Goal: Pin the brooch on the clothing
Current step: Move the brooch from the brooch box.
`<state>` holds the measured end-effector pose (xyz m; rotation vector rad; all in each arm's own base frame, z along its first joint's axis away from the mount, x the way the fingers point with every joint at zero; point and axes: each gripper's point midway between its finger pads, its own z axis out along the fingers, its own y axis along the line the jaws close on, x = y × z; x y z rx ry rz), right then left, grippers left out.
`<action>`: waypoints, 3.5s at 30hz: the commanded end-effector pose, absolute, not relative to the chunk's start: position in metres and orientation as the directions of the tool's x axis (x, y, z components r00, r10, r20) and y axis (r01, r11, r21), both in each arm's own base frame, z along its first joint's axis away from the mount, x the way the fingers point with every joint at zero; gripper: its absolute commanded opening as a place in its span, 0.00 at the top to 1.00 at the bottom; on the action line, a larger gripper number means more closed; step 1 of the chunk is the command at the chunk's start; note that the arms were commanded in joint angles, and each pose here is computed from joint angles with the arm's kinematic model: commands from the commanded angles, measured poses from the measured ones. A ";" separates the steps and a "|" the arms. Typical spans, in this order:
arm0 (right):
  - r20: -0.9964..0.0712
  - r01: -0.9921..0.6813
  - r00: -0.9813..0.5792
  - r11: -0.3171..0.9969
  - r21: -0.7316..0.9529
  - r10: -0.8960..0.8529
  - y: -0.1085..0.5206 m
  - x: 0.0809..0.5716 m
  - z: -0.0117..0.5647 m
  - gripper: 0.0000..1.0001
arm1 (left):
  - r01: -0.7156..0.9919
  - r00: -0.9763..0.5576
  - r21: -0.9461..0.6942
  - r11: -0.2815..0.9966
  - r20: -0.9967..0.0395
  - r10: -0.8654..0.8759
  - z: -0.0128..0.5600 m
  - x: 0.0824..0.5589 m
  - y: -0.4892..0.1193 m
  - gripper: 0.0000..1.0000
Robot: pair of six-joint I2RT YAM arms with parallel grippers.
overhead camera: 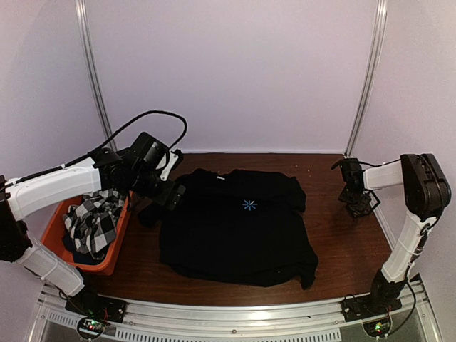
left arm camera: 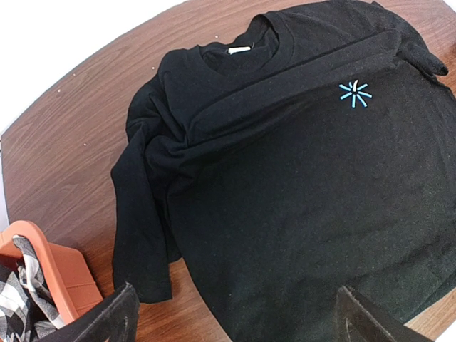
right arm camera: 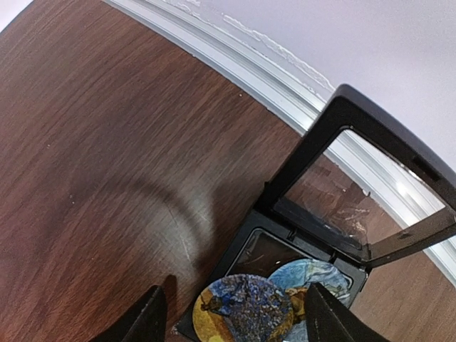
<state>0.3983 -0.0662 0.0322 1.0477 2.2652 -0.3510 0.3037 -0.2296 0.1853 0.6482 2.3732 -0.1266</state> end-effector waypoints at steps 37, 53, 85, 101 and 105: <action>-0.612 0.759 -0.481 0.647 0.067 0.627 -0.065 0.390 0.032 0.46 | 0.491 -0.651 0.090 0.867 -0.623 0.433 0.177 0.307 -0.233 0.02; -0.623 0.752 -0.463 0.652 0.100 0.630 -0.064 0.393 0.041 0.55 | 0.491 -0.651 0.089 0.867 -0.624 0.432 0.177 0.307 -0.233 0.02; -0.611 0.694 -0.572 0.720 -0.005 0.547 -0.050 0.417 0.047 0.27 | 0.483 -0.650 0.090 0.871 -0.629 0.426 0.179 0.307 -0.232 0.02; -0.594 0.691 -0.592 0.723 -0.025 0.545 -0.050 0.418 0.028 0.40 | 0.485 -0.654 0.093 0.869 -0.621 0.432 0.175 0.308 -0.233 0.02; -0.598 0.693 -0.584 0.720 -0.016 0.549 -0.050 0.416 0.030 0.44 | 0.486 -0.656 0.093 0.869 -0.619 0.433 0.174 0.308 -0.233 0.02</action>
